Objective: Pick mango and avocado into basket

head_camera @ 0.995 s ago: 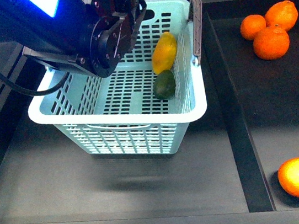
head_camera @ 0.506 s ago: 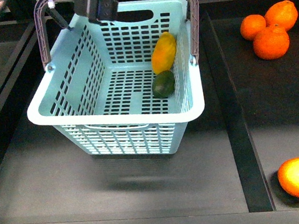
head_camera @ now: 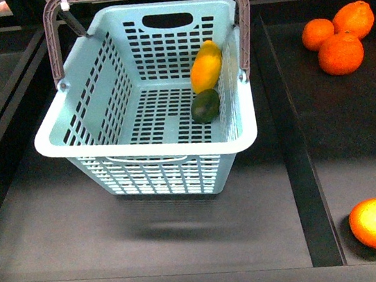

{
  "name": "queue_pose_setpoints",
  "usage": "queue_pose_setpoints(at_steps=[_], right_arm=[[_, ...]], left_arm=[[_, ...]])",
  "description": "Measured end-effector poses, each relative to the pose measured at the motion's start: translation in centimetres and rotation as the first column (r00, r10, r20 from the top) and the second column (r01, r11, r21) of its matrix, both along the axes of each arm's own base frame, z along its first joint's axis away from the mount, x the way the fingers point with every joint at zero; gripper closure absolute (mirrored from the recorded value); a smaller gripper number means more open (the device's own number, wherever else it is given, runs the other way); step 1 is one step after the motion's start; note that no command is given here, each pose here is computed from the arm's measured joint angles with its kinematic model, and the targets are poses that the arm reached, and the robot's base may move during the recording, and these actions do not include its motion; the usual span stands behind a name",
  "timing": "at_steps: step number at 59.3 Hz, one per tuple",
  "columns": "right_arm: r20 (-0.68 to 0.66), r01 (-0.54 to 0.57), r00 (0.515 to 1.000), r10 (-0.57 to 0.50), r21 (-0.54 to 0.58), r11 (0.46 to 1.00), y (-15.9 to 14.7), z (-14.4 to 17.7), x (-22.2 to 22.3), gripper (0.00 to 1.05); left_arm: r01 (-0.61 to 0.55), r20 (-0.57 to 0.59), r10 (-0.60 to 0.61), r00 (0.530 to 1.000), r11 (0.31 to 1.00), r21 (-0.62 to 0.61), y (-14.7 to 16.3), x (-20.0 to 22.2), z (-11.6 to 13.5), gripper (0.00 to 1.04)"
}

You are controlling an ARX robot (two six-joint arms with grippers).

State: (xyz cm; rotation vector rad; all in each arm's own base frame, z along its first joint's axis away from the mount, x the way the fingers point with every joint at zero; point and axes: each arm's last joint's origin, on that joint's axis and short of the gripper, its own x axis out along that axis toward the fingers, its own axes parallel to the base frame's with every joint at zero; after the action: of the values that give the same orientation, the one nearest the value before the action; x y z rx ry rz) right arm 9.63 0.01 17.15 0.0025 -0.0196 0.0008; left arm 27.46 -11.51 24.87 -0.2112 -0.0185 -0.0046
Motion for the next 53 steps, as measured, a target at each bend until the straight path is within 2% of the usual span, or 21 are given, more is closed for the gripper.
queue_pose_setpoints(at_steps=[7, 13, 28, 53], right_arm=[[0.0, -0.001, 1.0, 0.001, 0.0, 1.0, 0.0, 0.0, 0.0, 0.09], [0.0, 0.0, 1.0, 0.0, 0.0, 1.0, 0.0, 0.0, 0.0, 0.09], [0.0, 0.0, 1.0, 0.0, 0.0, 1.0, 0.0, 0.0, 0.0, 0.09], [0.0, 0.0, 1.0, 0.0, 0.0, 1.0, 0.0, 0.0, 0.0, 0.09]], left_arm=[[0.002, -0.018, 0.001, 1.0, 0.99, 0.141, 3.2, -2.9, -2.7, 0.85], [0.011, -0.028, -0.006, 1.0, 0.984, 0.176, 5.1, -4.8, -3.9, 1.03], [0.004, -0.024, 0.0, 1.0, 0.981, 0.193, 8.5, -8.9, -5.9, 1.03], [0.006, -0.025, -0.001, 1.0, 0.98, 0.198, 11.3, -12.8, -7.6, 1.03]])
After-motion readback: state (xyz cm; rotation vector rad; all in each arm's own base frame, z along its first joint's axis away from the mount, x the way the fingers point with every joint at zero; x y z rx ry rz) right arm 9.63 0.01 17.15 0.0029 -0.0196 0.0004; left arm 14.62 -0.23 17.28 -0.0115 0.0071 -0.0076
